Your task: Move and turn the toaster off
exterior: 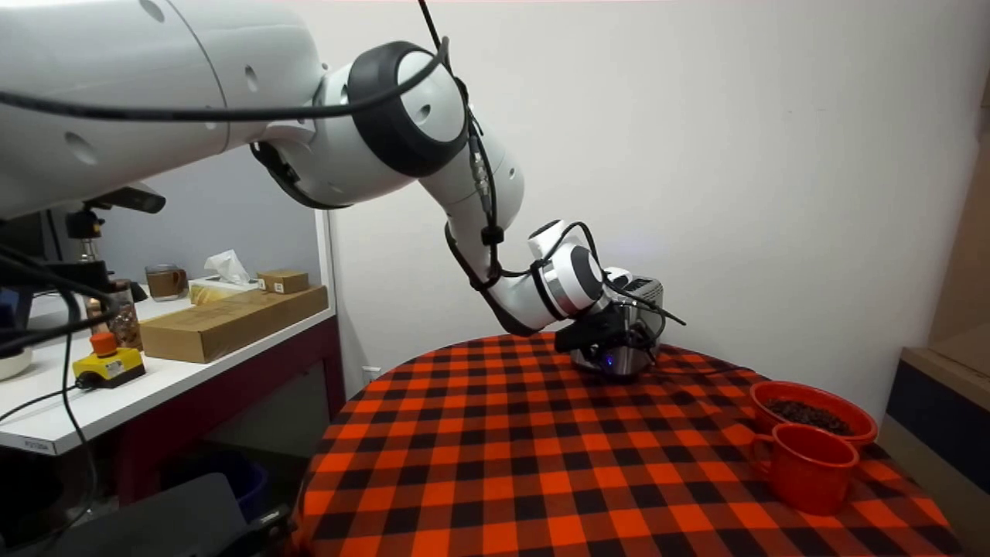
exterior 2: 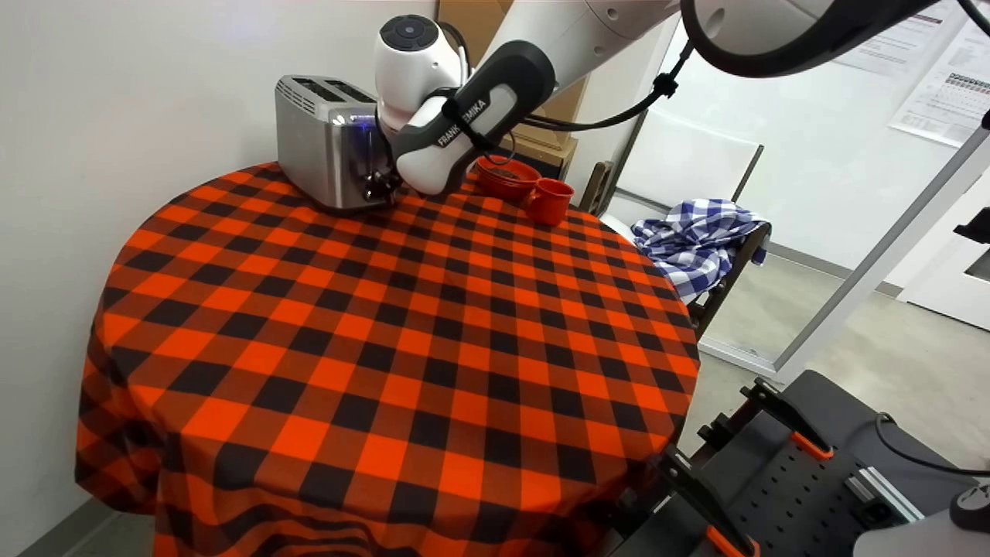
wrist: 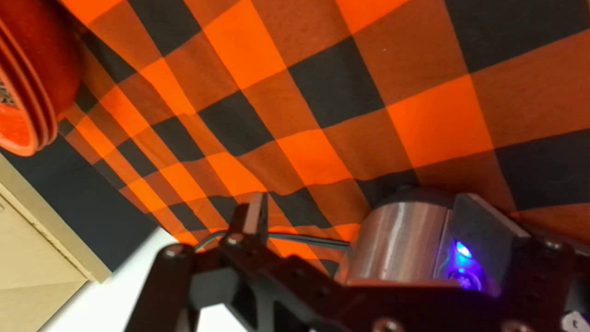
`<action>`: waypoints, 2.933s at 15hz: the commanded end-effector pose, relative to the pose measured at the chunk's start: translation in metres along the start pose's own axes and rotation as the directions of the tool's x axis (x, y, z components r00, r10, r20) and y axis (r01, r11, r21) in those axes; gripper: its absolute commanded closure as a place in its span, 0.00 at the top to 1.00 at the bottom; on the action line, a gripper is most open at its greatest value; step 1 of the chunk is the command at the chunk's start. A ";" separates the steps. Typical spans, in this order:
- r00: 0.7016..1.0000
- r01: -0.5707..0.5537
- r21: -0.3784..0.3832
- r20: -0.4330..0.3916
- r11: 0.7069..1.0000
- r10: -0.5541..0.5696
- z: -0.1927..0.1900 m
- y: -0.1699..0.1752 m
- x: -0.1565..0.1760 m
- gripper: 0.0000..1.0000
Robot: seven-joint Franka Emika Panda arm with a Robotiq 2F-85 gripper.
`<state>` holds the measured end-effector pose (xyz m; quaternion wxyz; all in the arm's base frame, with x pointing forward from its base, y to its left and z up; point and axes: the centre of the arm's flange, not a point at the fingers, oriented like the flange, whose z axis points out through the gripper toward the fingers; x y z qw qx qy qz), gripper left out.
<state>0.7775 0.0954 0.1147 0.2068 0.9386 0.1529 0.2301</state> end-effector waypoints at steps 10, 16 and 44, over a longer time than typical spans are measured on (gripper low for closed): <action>0.996 -0.029 0.083 0.089 0.996 0.022 -0.023 0.015 0.025 1.00; 0.941 -0.101 0.263 0.340 0.959 0.005 -0.090 0.040 0.040 1.00; 0.929 -0.124 0.474 0.364 0.872 -0.066 -0.268 0.054 -0.030 1.00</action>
